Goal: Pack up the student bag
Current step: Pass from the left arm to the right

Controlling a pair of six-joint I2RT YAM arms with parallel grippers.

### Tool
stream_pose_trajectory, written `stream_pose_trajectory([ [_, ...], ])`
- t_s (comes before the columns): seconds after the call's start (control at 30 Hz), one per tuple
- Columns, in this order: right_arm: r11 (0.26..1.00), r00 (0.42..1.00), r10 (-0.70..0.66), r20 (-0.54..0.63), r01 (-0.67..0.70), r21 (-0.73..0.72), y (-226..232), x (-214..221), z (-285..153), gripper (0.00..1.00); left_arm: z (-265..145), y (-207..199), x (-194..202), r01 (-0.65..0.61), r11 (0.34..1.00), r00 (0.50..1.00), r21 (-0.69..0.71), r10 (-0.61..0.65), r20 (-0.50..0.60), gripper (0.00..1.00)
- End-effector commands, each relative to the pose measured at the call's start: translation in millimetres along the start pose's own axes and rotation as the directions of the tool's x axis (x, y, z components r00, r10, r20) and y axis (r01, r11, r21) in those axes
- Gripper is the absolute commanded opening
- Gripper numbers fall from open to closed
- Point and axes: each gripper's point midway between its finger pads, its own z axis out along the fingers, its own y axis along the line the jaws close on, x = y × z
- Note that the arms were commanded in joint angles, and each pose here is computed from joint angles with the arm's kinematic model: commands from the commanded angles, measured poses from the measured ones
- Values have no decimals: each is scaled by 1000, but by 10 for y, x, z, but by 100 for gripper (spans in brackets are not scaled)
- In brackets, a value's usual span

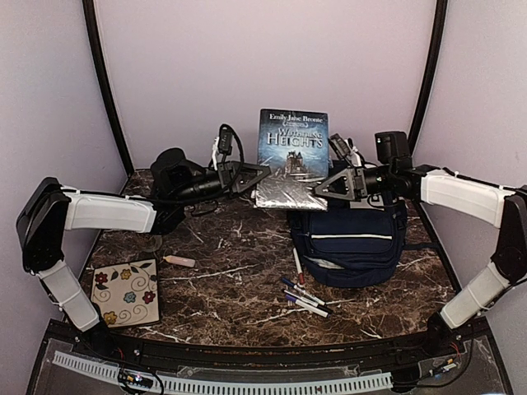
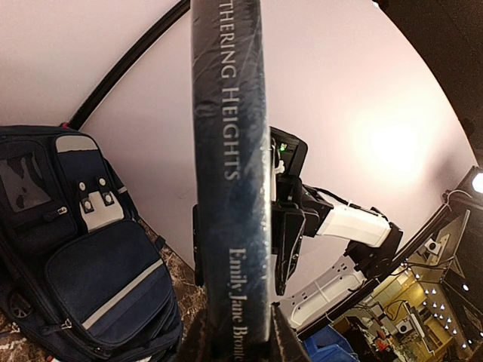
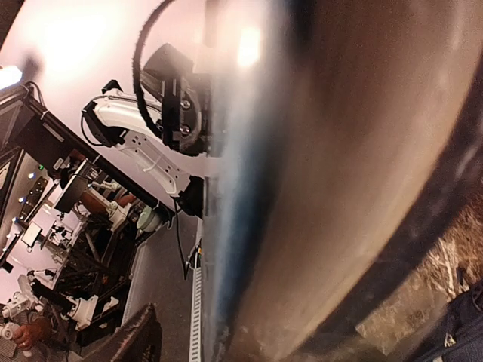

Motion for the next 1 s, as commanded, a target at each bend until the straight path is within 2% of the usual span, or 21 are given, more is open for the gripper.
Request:
stream_pose_trajectory([
  [0.0,996,999,-32,-2,32,-89,179,-20,107,63,-32,-705,-502,-176,967,976,184,147,161,0],
  [0.37,999,998,24,57,-21,-50,110,-117,80,47,-92,-553,-514,-166,979,968,119,138,209,0],
  [0.73,998,988,48,148,-41,-49,63,-395,27,46,-197,-359,-514,-107,992,954,74,81,287,0],
  [0.97,997,985,63,162,-54,-57,20,-440,42,37,-166,-259,-467,-74,995,960,65,54,275,0],
])
